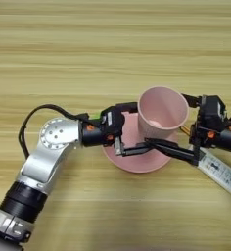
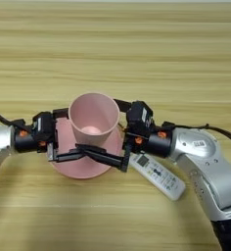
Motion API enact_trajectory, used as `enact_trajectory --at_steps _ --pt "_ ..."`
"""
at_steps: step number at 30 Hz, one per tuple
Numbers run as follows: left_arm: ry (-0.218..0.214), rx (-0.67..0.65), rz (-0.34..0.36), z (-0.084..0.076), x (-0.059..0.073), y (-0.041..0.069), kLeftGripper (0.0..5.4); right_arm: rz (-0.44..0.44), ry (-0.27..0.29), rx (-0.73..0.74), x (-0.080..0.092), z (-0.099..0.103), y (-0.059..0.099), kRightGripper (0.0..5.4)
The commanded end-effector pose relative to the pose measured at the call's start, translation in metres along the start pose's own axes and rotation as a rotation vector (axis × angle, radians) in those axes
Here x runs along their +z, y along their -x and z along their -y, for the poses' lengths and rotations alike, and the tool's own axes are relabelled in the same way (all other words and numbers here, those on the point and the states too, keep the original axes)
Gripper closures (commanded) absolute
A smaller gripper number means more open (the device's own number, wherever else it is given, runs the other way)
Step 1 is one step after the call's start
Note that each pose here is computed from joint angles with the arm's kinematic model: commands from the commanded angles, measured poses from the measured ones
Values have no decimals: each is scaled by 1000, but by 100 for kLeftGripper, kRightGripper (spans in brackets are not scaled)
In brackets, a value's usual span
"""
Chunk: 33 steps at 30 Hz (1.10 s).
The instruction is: Move the objects on the table
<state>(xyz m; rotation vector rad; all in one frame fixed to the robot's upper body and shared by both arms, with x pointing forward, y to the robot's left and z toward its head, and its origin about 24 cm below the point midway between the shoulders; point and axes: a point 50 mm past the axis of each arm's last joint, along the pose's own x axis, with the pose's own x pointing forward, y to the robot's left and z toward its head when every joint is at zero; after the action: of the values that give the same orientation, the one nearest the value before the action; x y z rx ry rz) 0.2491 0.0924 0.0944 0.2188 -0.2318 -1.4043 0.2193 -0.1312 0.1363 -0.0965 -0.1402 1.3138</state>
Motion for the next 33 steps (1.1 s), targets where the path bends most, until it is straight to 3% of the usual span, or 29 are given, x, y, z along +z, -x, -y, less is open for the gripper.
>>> enact_trajectory --at_steps 1,6,9,20,26,33 --pt "-44 67 10 -13 6 1 149 -24 7 38 -3 -4 1 0" --pt "-44 109 9 -16 5 1 152 -23 16 19 -2 -2 5 0" --pt "-54 162 -41 -21 -1 2 154 -24 23 -19 -1 2 12 0" --pt "-49 276 -96 -33 -12 3 160 -108 60 -149 -1 11 62 0" --pt "-40 290 -89 -32 -14 1 161 -129 54 -141 -4 8 66 0" --pt "52 345 -112 -27 -24 -2 161 -51 91 -250 9 22 73 0"
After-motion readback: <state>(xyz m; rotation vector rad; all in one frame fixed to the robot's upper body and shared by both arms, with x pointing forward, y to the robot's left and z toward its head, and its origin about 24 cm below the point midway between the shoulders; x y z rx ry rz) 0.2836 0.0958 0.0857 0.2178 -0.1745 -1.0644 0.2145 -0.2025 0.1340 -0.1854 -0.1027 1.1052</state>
